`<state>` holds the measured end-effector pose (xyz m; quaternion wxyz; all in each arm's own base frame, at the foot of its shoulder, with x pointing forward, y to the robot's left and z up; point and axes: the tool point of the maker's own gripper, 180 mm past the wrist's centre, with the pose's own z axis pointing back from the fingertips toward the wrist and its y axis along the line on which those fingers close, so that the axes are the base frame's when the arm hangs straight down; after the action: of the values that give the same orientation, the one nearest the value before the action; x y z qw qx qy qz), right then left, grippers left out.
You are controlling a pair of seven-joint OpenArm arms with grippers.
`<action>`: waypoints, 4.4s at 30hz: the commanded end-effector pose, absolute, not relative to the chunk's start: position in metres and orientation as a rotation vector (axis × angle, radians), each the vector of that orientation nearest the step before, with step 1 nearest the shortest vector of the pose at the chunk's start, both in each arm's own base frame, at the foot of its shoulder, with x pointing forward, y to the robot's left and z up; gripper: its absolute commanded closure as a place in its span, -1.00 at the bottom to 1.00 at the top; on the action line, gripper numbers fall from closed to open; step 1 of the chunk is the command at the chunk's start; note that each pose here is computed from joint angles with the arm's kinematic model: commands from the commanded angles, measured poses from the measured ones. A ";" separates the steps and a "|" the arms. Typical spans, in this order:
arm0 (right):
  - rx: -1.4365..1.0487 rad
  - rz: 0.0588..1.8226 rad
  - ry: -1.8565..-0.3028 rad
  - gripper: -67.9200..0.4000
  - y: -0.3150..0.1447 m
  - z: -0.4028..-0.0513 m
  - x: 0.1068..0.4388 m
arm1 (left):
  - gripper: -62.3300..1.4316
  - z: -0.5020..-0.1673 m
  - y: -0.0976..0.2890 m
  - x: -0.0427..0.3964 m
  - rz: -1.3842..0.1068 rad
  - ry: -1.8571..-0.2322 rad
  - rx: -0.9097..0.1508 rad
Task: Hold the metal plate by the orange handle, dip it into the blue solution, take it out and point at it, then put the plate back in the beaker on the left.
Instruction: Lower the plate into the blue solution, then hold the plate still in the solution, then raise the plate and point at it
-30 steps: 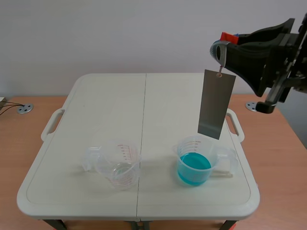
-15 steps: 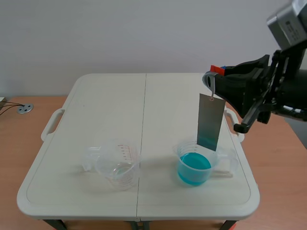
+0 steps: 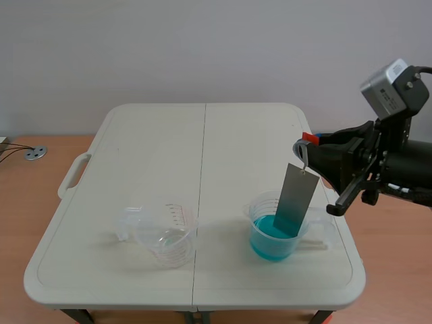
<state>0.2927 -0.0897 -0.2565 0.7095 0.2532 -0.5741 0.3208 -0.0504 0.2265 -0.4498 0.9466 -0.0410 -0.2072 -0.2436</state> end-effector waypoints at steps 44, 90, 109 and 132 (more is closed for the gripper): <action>0.609 0.809 -1.251 0.95 -0.064 -0.266 0.283 | 0.90 -0.449 0.227 -0.021 -0.505 -0.496 -0.070; 0.609 0.808 -1.251 0.95 -0.064 -0.266 0.283 | 0.90 -0.448 0.226 -0.020 -0.504 -0.503 -0.072; 0.607 0.810 -1.251 0.95 -0.065 -0.266 0.283 | 0.90 -0.448 0.226 -0.020 -0.504 -0.503 -0.072; 0.650 0.709 -1.303 0.95 -0.074 -0.247 0.292 | 0.90 -0.448 0.226 -0.018 -0.504 -0.508 -0.071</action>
<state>0.2870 -0.0735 -0.2632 0.7059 0.2909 -0.5659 0.3113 -0.0215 0.2256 -0.4509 0.9383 -0.0352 -0.2422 -0.2443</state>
